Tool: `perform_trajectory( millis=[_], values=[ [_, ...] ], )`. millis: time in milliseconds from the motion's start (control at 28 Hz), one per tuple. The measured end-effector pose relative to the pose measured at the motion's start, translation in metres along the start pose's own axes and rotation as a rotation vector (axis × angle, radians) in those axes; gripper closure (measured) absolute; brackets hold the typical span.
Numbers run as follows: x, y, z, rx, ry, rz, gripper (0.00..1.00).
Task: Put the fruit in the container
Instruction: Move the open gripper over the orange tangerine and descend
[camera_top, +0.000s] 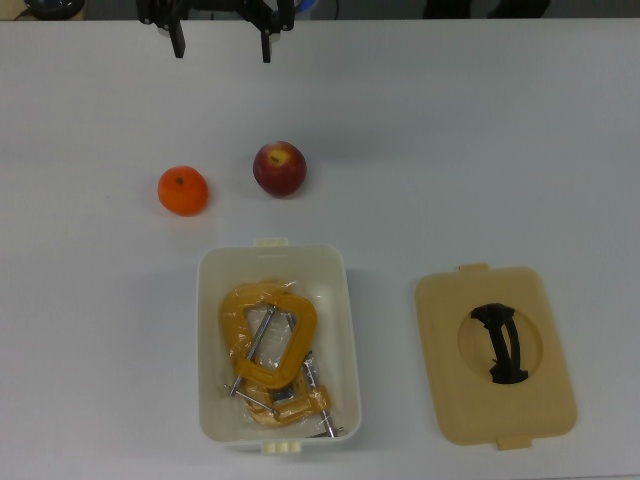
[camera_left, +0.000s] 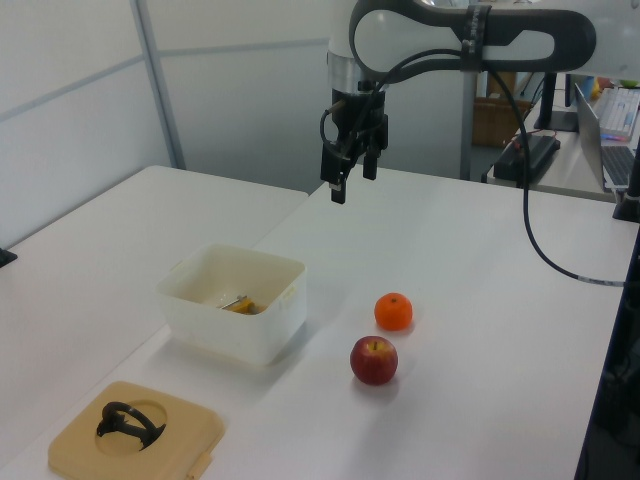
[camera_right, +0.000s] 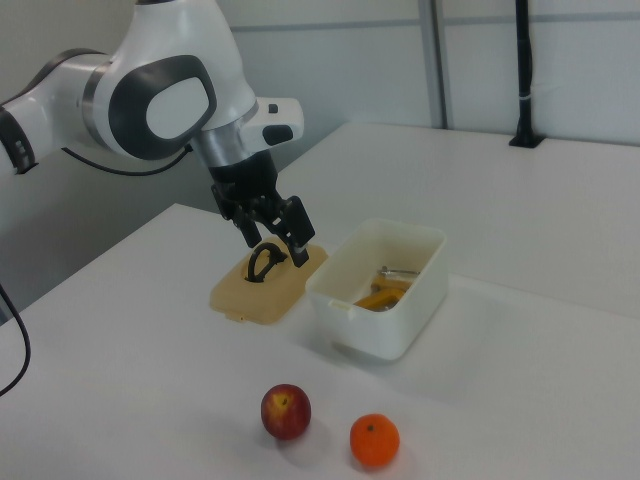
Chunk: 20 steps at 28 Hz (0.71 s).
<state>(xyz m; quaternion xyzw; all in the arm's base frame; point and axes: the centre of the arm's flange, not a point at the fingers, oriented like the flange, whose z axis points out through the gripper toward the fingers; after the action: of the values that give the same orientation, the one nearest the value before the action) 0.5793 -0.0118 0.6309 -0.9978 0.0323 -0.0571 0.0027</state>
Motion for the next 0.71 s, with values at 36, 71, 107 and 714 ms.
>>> perform_trajectory(
  millis=[36,71,107,714],
  values=[
    [0.000,0.000,0.000,0.000,0.000,0.000,0.00],
    [0.000,0.001,0.000,0.001,-0.001,0.004,0.00],
    [0.000,0.002,0.001,0.006,-0.002,0.011,0.00],
    [-0.004,0.069,0.083,-0.010,-0.202,0.127,0.00]
  ],
)
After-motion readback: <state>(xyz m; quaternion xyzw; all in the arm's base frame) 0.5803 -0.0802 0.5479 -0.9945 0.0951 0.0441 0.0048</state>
